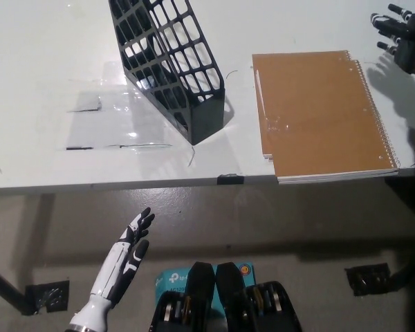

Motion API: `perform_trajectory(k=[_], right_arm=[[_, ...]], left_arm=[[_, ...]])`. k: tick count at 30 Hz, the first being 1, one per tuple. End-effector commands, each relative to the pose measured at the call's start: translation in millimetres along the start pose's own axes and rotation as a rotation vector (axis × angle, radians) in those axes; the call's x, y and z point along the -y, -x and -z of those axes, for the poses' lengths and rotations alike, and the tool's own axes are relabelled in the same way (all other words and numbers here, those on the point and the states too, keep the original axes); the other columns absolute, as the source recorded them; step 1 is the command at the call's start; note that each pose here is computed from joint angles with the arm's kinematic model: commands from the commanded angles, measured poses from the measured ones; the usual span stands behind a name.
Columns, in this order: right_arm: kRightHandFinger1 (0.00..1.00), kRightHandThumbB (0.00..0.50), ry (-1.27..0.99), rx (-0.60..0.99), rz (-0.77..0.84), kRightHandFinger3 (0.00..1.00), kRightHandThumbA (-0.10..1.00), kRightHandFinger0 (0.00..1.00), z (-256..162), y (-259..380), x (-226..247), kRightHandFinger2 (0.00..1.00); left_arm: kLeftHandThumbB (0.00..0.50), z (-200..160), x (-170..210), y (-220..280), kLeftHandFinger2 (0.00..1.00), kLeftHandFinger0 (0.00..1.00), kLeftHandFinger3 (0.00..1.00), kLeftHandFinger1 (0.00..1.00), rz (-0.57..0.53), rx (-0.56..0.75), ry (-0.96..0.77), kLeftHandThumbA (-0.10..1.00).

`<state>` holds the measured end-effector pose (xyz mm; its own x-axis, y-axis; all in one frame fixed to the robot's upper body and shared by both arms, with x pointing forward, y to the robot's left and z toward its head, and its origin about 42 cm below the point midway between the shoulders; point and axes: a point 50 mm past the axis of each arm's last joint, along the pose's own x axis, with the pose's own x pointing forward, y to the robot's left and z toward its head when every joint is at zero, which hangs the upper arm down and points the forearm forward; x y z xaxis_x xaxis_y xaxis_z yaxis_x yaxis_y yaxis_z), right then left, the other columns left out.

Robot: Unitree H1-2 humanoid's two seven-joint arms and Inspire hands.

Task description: Use the right hand to pick up a book from the book holder on the left side and put it on another book on the right side

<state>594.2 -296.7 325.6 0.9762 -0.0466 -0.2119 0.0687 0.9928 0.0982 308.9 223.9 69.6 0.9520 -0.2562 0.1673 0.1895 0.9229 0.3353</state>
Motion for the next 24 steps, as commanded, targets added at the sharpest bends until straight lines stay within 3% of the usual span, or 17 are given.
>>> perform_trajectory(k=[1,2,3,5,8,12,16,22,24], right_arm=[[1.00,0.202,0.174,0.268,0.013,1.00,0.59,1.00,-74.8,7.6,-6.3,1.00],[1.00,0.194,0.175,0.313,0.012,1.00,0.59,1.00,-82.4,9.1,-8.5,1.00],[1.00,0.220,0.186,0.365,0.012,1.00,0.71,1.00,-96.8,12.0,-12.3,1.00],[1.00,0.220,0.193,0.476,-0.026,1.00,0.79,1.00,-125.8,19.9,-19.6,1.00],[1.00,0.261,0.172,0.674,-0.098,1.00,0.82,1.00,-178.6,42.0,-37.2,1.00],[1.00,0.277,0.217,0.955,-0.211,1.00,0.81,1.00,-214.4,107.6,-56.7,1.00],[1.00,0.258,0.272,1.142,-0.265,1.00,0.81,1.00,-190.3,177.3,-70.7,1.00],[1.00,0.294,0.342,1.351,-0.374,1.00,0.85,1.00,-124.2,260.7,-76.1,1.00],[1.00,0.237,0.373,1.405,-0.363,1.00,0.86,1.00,-98.1,284.0,-75.9,1.00]], left_arm=[[0.292,-8.9,-4.6,-6.4,1.00,1.00,1.00,1.00,-0.017,0.063,-0.010,1.00],[0.291,-9.4,-5.3,-7.5,1.00,1.00,1.00,1.00,-0.017,0.067,-0.010,1.00],[0.288,-10.1,-6.3,-10.2,1.00,1.00,1.00,1.00,-0.017,0.071,-0.007,1.00],[0.285,-12.6,-9.0,-17.0,1.00,1.00,1.00,1.00,-0.021,0.081,-0.012,1.00],[0.298,-18.5,-16.0,-31.6,1.00,1.00,1.00,1.00,-0.037,0.102,-0.027,1.00],[0.285,-26.8,-22.0,-48.0,1.00,1.00,1.00,1.00,-0.034,0.123,-0.040,1.00],[0.279,-31.6,-25.6,-57.9,1.00,1.00,1.00,1.00,-0.035,0.152,-0.046,1.00],[0.292,-42.5,-32.9,-74.2,1.00,1.00,1.00,1.00,-0.039,0.169,-0.060,1.00],[0.291,-45.1,-35.1,-78.9,1.00,1.00,1.00,1.00,-0.039,0.175,-0.060,1.00]])
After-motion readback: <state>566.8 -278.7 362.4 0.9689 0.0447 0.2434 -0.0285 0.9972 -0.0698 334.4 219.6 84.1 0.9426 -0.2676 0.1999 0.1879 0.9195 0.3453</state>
